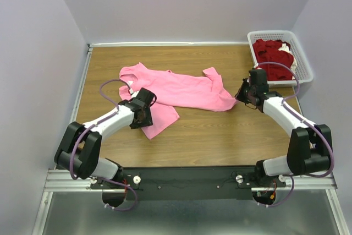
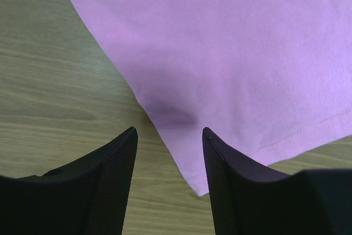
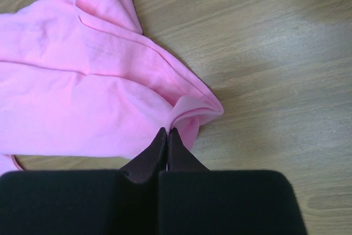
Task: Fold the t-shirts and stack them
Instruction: Flatten the tshirt out
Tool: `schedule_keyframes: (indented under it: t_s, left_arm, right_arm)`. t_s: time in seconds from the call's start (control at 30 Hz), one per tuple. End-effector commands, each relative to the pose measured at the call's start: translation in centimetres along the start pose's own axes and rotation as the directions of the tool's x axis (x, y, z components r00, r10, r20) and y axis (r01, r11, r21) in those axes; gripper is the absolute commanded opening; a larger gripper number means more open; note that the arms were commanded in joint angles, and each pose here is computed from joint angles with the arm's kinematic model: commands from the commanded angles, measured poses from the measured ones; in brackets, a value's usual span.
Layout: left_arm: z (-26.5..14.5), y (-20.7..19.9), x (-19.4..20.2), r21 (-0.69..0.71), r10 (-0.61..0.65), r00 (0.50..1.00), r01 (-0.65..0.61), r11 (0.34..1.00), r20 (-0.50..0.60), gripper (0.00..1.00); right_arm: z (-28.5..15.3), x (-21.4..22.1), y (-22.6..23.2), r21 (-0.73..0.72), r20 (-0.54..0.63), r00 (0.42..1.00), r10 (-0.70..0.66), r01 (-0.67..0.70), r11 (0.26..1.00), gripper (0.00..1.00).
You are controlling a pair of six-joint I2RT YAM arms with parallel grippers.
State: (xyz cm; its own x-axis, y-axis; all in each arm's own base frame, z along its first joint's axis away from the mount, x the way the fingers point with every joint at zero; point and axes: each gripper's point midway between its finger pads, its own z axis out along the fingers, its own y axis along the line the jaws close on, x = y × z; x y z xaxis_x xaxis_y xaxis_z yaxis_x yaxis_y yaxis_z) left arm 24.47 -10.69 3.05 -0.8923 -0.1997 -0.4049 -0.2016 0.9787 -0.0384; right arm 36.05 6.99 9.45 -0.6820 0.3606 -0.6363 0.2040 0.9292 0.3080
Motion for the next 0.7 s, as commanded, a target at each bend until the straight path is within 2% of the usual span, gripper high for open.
schedule_keyframes:
  t_s: [0.0, 0.43, 0.67]
  left_arm:
    - [-0.5, -0.2, 2.2, 0.000, -0.014, 0.999, 0.014, 1.000, -0.051, 0.59]
    - [0.4, 0.1, 3.5, -0.042, -0.006, 0.997, 0.002, 0.999, -0.081, 0.57]
    - [1.2, 0.2, 4.0, -0.048, -0.002, 0.996, -0.002, 0.999, -0.090, 0.51]
  right_arm:
    - [-0.6, -0.4, 0.7, -0.041, 0.028, 1.000, -0.010, 0.011, 0.999, 0.02]
    - [-0.4, 0.1, 1.1, -0.068, 0.013, 1.000, -0.007, 0.007, 0.998, 0.02]
    - [-0.5, 0.1, 1.1, -0.068, 0.016, 1.000, -0.006, 0.007, 0.998, 0.02]
